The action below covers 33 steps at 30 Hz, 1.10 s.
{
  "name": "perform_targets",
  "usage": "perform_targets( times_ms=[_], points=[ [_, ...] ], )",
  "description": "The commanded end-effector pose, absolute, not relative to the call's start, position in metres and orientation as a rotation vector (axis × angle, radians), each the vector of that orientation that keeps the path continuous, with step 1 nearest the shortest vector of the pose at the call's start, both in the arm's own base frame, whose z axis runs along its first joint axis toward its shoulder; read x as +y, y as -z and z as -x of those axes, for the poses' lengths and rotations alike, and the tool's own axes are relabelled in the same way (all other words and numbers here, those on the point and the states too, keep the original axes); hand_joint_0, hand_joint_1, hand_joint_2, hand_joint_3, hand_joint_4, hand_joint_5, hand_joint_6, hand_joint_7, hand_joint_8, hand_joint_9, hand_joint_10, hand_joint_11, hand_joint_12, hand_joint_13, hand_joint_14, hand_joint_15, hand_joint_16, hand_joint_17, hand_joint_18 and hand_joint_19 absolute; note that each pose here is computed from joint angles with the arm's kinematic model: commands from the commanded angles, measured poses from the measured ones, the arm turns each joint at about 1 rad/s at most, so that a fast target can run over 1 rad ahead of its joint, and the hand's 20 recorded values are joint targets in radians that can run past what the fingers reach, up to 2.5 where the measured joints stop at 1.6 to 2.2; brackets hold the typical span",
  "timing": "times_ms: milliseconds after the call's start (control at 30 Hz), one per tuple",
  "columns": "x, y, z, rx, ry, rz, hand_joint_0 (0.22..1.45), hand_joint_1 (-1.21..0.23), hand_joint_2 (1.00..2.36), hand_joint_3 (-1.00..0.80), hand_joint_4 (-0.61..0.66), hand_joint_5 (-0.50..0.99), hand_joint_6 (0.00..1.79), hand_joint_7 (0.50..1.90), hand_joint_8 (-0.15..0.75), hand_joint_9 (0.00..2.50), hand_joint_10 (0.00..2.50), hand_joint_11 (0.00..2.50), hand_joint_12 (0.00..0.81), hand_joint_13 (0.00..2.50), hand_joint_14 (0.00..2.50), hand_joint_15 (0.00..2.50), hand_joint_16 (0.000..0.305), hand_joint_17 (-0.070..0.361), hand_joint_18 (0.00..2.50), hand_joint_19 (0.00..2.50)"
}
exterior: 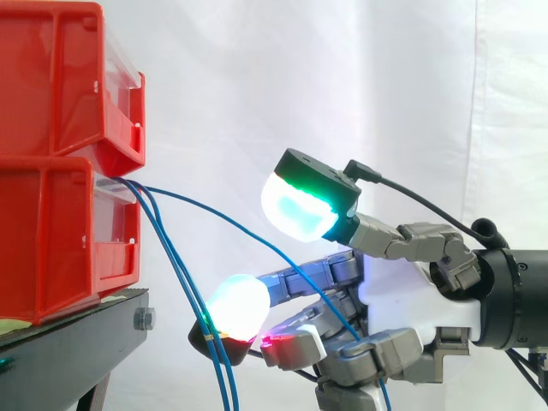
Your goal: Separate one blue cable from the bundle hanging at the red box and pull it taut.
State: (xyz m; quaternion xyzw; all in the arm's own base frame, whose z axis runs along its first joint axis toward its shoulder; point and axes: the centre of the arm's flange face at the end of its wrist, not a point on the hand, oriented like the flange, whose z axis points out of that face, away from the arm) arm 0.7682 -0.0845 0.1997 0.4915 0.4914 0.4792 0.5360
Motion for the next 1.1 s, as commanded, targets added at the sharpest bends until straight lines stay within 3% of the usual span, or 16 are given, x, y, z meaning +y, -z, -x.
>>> perform_targets(
  times_ms=[0, 67, 367, 567, 833, 1067],
  points=[
    [-0.085, -0.204, -0.768, 1.167, -1.155, -1.169, 0.52, -0.51, 1.00, -0.50, 0.26, -0.19, 0.50, 1.13, 0.369, 0.87, 0.21, 1.39, 0.405, 1.03, 1.07, 1.35, 0.054, 0.121, 1.17, 1.14],
    [-0.086, -0.212, -0.767, 1.166, -1.165, -1.160, 0.52, -0.51, 1.00, -0.50, 0.26, -0.19, 0.50, 1.13, 0.367, 0.86, 0.28, 1.40, 0.407, 1.02, 1.12, 1.35, 0.053, 0.120, 1.18, 1.14],
    [-0.084, -0.248, -0.750, 1.244, -1.125, -1.177, 0.56, -0.52, 1.00, -0.48, 0.25, -0.17, 0.50, 1.14, 0.350, 0.81, 1.09, 1.37, 0.389, 0.99, 1.20, 1.36, 0.051, 0.115, 1.16, 1.17],
    [-0.085, -0.251, -0.748, 1.249, -1.109, -1.173, 0.63, -0.49, 1.01, -0.38, 0.24, -0.15, 0.50, 1.15, 0.333, 0.82, 1.14, 1.38, 0.382, 0.99, 1.20, 1.38, 0.049, 0.111, 1.15, 1.17],
    [-0.087, -0.250, -0.748, 1.242, -1.106, -1.179, 0.64, -0.45, 1.01, -0.40, 0.25, -0.14, 0.50, 1.16, 0.339, 0.84, 1.14, 1.37, 0.377, 1.00, 1.21, 1.38, 0.049, 0.109, 1.16, 1.17],
    [-0.095, -0.250, -0.749, 1.119, -1.124, -1.286, 0.67, -0.42, 1.01, -0.34, 0.25, -0.14, 0.50, 1.17, 0.333, 0.86, 1.17, 1.35, 0.374, 1.04, 1.18, 1.38, 0.047, 0.107, 1.20, 1.18]
  ],
)
